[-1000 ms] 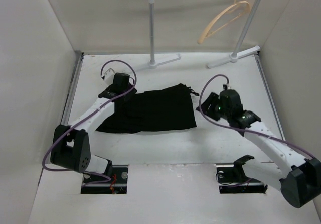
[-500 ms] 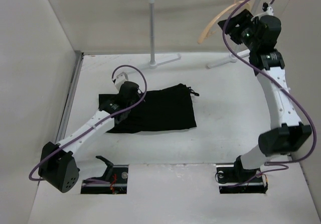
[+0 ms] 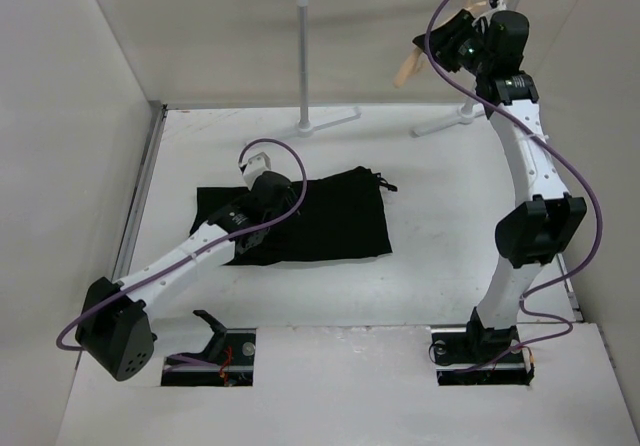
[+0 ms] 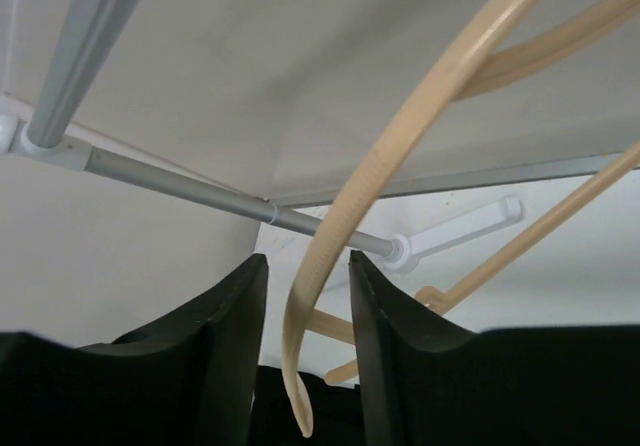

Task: Place the trousers on the hanger
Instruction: Pick up the hanger from the clothesline, then place the trousers on the hanger, then place the hanger at the clothesline.

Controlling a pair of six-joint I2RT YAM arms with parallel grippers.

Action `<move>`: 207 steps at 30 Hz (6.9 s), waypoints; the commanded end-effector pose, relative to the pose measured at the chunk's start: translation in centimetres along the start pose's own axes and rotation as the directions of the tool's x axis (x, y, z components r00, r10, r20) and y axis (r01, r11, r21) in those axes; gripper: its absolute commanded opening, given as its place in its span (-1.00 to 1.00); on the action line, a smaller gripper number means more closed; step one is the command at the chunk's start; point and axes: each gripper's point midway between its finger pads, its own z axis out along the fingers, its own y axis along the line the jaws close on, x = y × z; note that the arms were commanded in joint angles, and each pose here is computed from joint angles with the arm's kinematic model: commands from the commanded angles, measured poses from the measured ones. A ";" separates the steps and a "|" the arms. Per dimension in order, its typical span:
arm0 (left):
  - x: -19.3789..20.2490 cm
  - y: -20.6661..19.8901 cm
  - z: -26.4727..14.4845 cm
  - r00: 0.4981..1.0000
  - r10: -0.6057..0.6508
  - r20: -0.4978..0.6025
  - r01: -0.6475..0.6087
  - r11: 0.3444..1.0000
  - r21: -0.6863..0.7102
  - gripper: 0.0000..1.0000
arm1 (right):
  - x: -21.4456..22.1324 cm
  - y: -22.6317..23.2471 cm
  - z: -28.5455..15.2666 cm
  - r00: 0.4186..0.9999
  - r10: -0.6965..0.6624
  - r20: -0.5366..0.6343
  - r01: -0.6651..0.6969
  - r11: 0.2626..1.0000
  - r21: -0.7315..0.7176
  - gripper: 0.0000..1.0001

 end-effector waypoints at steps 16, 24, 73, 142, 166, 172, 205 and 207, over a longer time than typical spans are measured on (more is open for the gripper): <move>-0.3 -0.1 -0.4 1.000 -0.024 0.021 0.024 1.000 0.001 -0.49 | -3.3 7.7 -3.4 0.993 -0.084 0.077 0.098 0.977 -0.192 -0.71; -1.4 -1.2 -1.1 0.998 -0.044 0.037 0.043 0.998 0.035 -0.26 | -1.8 8.9 -6.2 0.994 -0.099 0.054 0.108 0.970 -0.217 -0.73; 2.8 -29.6 -1.9 0.930 0.365 -0.051 -0.303 0.835 0.459 -0.21 | 25.6 -2.0 -23.1 0.946 -0.048 -0.320 0.036 0.998 -0.045 -0.76; 12.7 -17.6 7.6 0.981 -0.192 -0.026 0.188 0.918 0.350 -0.98 | 34.2 -15.4 -10.4 0.869 0.151 -0.472 0.007 0.949 0.316 0.06; 9.7 -11.9 8.1 0.973 -0.227 0.025 0.212 0.938 0.275 -0.98 | 28.4 -11.2 -11.9 0.910 0.230 -0.344 -0.153 0.960 0.236 -0.85; 8.2 -8.7 7.6 0.976 -0.210 0.049 0.193 0.953 0.235 -0.98 | 25.3 -11.6 -13.1 0.935 0.226 -0.274 -0.153 0.952 0.263 -0.86; -0.4 -10.1 -1.6 0.952 0.176 0.251 -0.219 0.963 0.155 -0.99 | 27.2 -18.0 -15.4 0.933 0.281 -0.226 -0.153 0.875 0.459 -0.11; -1.4 -11.6 -3.1 0.947 0.180 0.265 -0.233 0.955 0.183 -0.99 | 26.3 -16.1 -16.1 0.941 0.258 -0.221 -0.147 0.896 0.420 0.17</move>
